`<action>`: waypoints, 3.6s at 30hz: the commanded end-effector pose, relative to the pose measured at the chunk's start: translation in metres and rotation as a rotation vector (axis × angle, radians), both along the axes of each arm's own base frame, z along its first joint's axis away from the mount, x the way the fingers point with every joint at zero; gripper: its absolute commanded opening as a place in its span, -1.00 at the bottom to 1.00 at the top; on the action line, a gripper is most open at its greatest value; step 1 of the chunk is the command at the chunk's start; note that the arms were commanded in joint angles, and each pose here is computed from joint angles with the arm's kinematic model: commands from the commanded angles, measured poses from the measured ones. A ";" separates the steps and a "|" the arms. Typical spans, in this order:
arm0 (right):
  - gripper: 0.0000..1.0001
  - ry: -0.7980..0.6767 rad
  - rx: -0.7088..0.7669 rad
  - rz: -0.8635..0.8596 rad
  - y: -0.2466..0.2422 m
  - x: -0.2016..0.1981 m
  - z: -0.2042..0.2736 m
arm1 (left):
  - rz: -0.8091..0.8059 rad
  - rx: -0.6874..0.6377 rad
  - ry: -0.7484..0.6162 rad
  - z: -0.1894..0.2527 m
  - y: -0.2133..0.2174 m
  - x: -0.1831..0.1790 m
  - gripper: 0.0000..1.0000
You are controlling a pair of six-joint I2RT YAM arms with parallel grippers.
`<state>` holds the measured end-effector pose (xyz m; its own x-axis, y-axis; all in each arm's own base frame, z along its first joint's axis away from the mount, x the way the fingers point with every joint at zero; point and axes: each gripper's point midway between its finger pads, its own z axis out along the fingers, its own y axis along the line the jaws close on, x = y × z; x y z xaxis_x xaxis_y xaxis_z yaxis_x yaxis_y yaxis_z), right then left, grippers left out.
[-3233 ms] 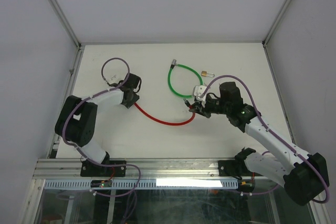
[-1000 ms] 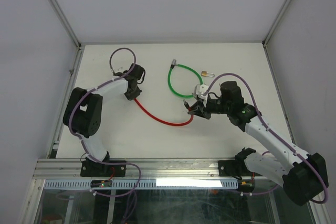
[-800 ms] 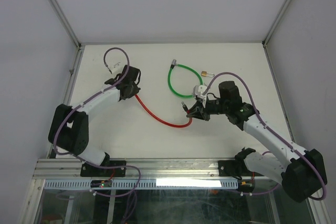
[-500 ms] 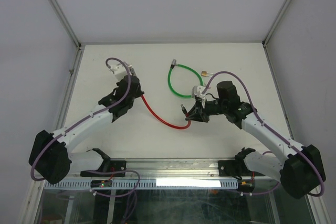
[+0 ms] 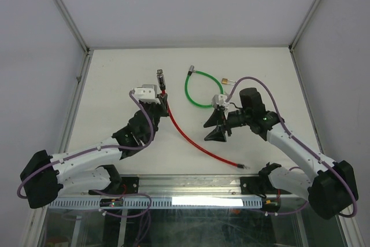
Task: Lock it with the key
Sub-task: Adjust the lock at the center of the board.
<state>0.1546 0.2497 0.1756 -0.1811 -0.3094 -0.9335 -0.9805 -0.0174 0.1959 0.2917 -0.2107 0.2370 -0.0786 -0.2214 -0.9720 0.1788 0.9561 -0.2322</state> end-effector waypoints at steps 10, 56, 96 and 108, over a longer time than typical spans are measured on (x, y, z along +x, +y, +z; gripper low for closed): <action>0.47 -0.191 0.221 -0.051 0.025 0.043 0.060 | -0.065 -0.114 -0.252 0.081 -0.029 -0.037 -1.00; -1.00 -0.011 0.397 0.076 0.046 0.035 0.075 | -0.594 -0.376 -0.348 0.085 -0.055 -0.136 0.98; -1.00 -0.003 0.352 0.160 0.041 0.019 0.064 | -1.159 -0.323 -0.217 0.093 -0.131 -0.094 0.10; -1.00 0.010 0.346 0.160 0.041 0.020 0.062 | -1.169 -0.301 -0.255 0.099 -0.136 -0.090 -0.55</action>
